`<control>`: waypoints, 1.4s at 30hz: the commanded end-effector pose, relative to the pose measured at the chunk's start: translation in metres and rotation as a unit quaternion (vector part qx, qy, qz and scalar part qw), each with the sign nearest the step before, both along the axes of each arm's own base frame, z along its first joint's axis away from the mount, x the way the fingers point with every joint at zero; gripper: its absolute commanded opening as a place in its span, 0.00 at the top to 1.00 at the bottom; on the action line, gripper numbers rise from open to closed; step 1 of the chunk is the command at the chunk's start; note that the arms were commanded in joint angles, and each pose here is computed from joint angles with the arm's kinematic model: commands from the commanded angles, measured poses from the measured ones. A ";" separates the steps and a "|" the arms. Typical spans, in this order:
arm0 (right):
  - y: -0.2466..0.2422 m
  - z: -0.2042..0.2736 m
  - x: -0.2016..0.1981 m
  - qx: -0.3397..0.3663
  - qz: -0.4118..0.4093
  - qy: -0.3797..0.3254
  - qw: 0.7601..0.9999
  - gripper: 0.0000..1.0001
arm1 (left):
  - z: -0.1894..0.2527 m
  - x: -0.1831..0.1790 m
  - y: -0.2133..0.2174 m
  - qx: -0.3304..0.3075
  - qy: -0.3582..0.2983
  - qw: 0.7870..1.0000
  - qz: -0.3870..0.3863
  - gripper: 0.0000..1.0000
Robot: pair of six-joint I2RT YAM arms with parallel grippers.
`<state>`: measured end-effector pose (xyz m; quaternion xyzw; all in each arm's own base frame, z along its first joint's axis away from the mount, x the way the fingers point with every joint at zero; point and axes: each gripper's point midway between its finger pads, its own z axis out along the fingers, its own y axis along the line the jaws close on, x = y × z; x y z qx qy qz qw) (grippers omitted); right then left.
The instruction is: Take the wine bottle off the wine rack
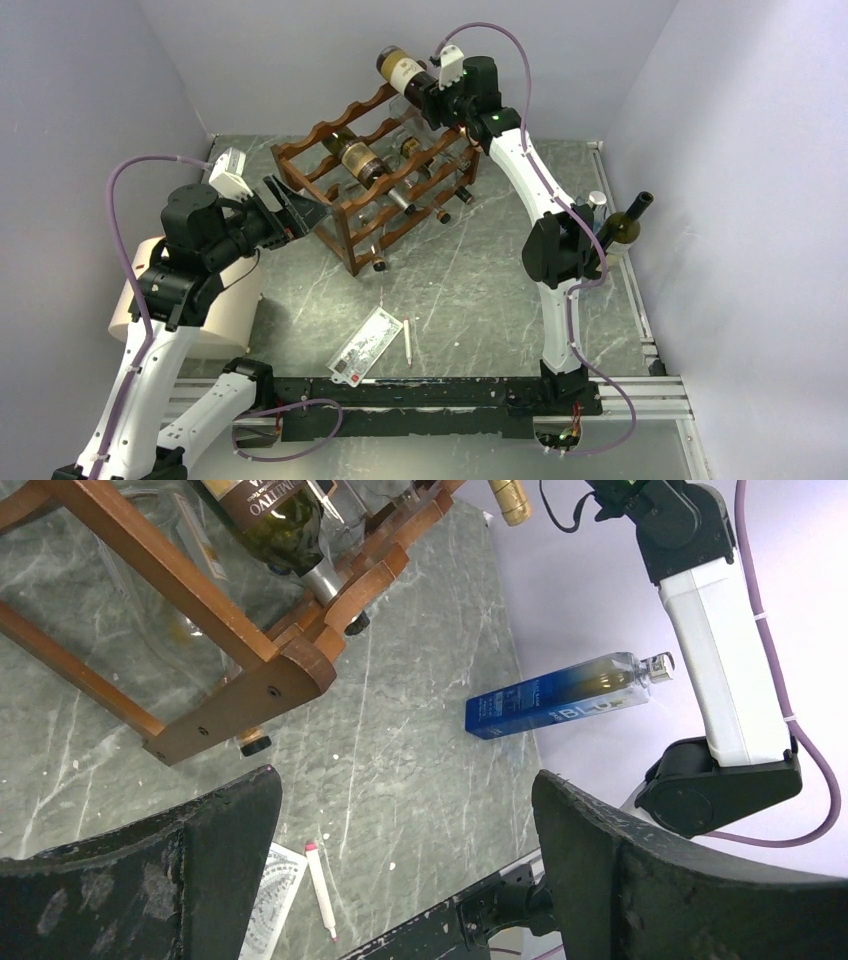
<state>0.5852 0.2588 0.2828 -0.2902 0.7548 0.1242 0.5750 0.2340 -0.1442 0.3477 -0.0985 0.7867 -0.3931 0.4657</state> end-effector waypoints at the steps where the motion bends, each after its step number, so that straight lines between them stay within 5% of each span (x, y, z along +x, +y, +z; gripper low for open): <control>1: 0.047 0.163 -0.054 0.132 0.089 -0.155 0.975 1.00 | 0.004 0.000 -0.003 -0.009 -0.012 1.000 -0.008 0.01; 23: 0.028 0.184 -0.056 0.105 0.091 -0.191 0.972 1.00 | 0.002 -0.001 -0.004 -0.014 -0.011 1.000 -0.009 0.01; 42: 0.017 0.213 -0.070 0.155 0.061 -0.182 0.969 1.00 | -0.001 0.000 -0.010 -0.030 -0.003 0.999 -0.021 0.01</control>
